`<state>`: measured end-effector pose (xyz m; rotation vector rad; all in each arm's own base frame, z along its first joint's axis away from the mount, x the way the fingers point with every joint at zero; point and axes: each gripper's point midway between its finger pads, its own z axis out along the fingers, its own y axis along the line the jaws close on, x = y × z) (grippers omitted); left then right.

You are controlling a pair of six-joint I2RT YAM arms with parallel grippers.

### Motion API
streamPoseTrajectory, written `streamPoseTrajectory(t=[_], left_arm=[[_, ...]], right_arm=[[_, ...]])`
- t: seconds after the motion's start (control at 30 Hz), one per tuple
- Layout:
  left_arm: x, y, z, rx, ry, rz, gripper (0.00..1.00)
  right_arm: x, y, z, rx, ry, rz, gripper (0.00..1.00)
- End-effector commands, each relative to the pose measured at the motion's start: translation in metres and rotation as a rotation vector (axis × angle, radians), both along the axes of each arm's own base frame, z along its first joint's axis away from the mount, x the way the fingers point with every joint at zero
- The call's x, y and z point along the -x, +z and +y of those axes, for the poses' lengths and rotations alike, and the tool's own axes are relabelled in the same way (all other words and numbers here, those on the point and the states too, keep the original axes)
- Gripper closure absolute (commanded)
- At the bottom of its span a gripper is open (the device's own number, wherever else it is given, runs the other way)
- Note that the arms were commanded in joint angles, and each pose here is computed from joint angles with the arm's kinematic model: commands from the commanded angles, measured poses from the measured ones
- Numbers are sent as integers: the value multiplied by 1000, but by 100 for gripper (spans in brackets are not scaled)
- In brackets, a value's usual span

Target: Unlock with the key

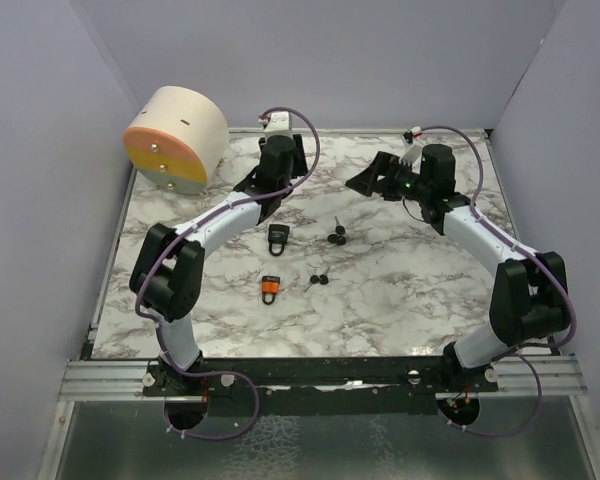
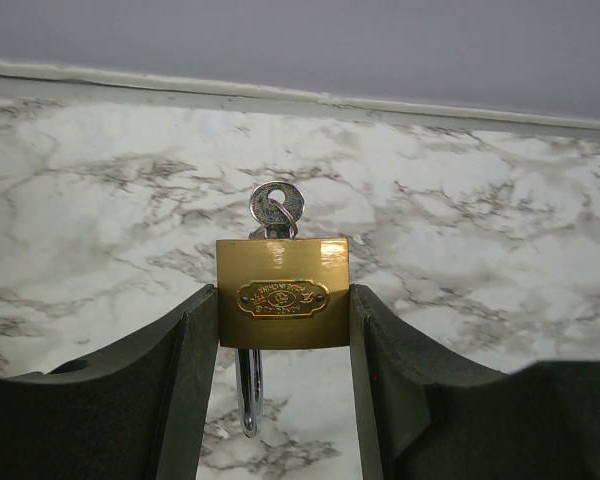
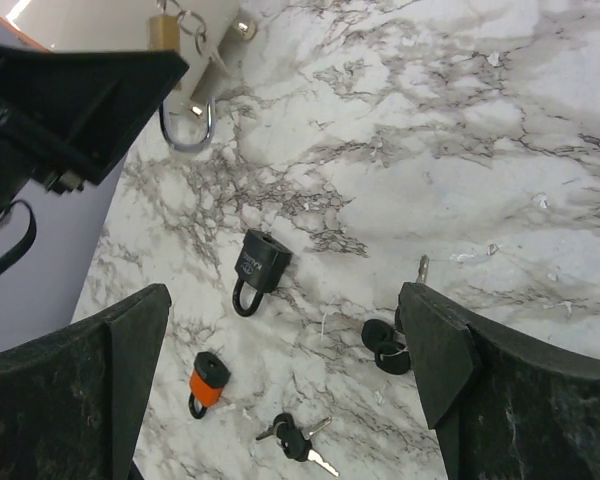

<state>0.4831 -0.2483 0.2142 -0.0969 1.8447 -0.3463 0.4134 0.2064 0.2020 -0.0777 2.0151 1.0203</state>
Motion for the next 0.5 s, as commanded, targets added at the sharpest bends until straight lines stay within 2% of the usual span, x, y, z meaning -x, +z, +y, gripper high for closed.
streamPoseTrajectory(t=[0.0, 0.13, 0.47], left_arm=[[-35, -9, 39, -248, 116, 16, 100], [-59, -34, 60, -376, 157, 49, 100], [-109, -81, 81, -530, 194, 100, 100]], right_arm=[[2, 12, -13, 79, -43, -44, 1], [4, 15, -14, 89, -41, -53, 1], [7, 14, -18, 107, -47, -56, 1]])
